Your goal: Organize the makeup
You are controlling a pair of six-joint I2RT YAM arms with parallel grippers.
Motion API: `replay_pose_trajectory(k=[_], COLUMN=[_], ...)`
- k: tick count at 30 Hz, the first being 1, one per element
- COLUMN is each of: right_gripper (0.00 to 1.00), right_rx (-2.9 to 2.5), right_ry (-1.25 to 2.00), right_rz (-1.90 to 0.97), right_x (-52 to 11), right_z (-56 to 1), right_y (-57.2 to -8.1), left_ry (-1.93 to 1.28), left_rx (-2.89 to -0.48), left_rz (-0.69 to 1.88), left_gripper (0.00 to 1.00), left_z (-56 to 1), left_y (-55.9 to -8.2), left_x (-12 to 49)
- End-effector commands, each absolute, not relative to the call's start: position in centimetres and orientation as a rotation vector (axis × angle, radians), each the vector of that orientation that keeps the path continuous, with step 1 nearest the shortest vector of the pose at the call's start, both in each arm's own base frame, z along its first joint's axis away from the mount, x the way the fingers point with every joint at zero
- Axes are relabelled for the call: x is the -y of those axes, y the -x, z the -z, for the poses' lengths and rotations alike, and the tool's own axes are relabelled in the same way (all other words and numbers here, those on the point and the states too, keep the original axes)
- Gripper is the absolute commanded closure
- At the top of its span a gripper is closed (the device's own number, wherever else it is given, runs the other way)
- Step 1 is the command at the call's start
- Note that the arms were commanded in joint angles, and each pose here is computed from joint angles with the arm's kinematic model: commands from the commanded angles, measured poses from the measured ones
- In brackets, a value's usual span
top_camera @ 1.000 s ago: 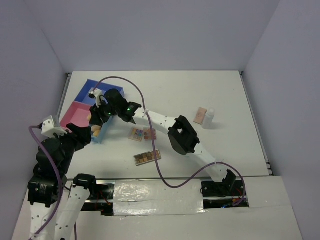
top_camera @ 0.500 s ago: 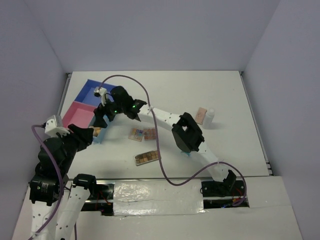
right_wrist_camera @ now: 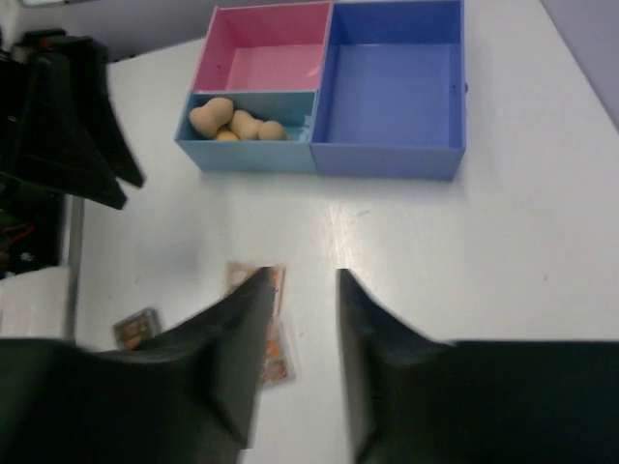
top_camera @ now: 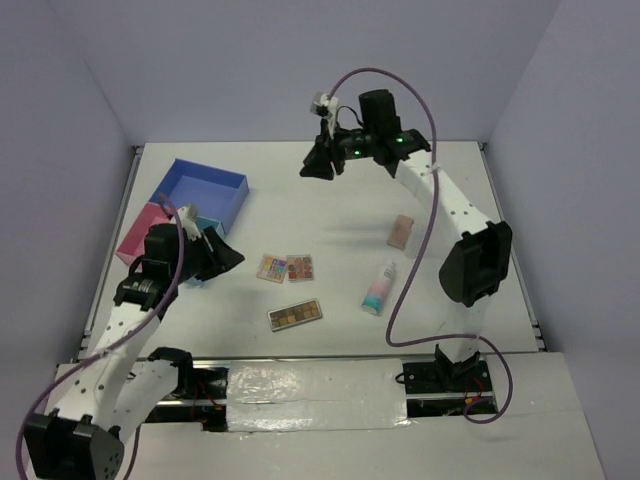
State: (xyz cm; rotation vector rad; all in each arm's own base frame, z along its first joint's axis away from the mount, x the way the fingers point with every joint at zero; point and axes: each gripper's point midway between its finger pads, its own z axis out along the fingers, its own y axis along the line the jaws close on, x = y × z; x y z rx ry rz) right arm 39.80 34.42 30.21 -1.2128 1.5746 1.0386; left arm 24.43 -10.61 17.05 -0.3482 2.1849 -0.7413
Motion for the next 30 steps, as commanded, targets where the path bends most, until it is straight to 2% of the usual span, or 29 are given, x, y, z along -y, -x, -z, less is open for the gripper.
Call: replay_pose_trajectory(k=[1,3,4,7,10,17,30], right_gripper=[0.51,0.38,0.3,0.23,0.22,0.22,0.21], right_rx=[-1.717,-1.763,-1.823,-1.894,-1.962,-2.004,-2.025], right_ry=[1.253,1.217,1.2,1.172,1.115,1.014,0.99], right_rz=[-1.072,-1.027,-1.024,-0.98,-0.936,-0.923,-0.908], right_x=[-30.5,-28.8,-27.8,-26.5,-25.7,-25.4,-25.2], right_z=[-27.8,-27.5,-25.9,-24.1,-22.4,-21.5,-21.1], right_y=[-36.4,-36.3,-36.0,-35.0,-35.0,-36.1,-36.2], left_ry=[0.207,0.183,0.161,0.118,0.091,0.056,-0.132], left_rx=[-2.107,-2.19,-2.225,-2.369,-2.522,-2.646,-2.663], left_rz=[0.794,0.75,0.713,0.601,0.467,0.08,0.012], left_gripper=[0.39,0.26,0.24,0.18,0.13,0.02,0.01], left_z=[-20.3,-18.9,-18.2,-15.3,-11.5,-7.1,-4.6], left_y=[-26.5,-27.3,-27.3,-27.1,-26.7,-27.2,-30.6], left_x=[12.8,13.6,14.2,15.6,16.3,14.6,17.9])
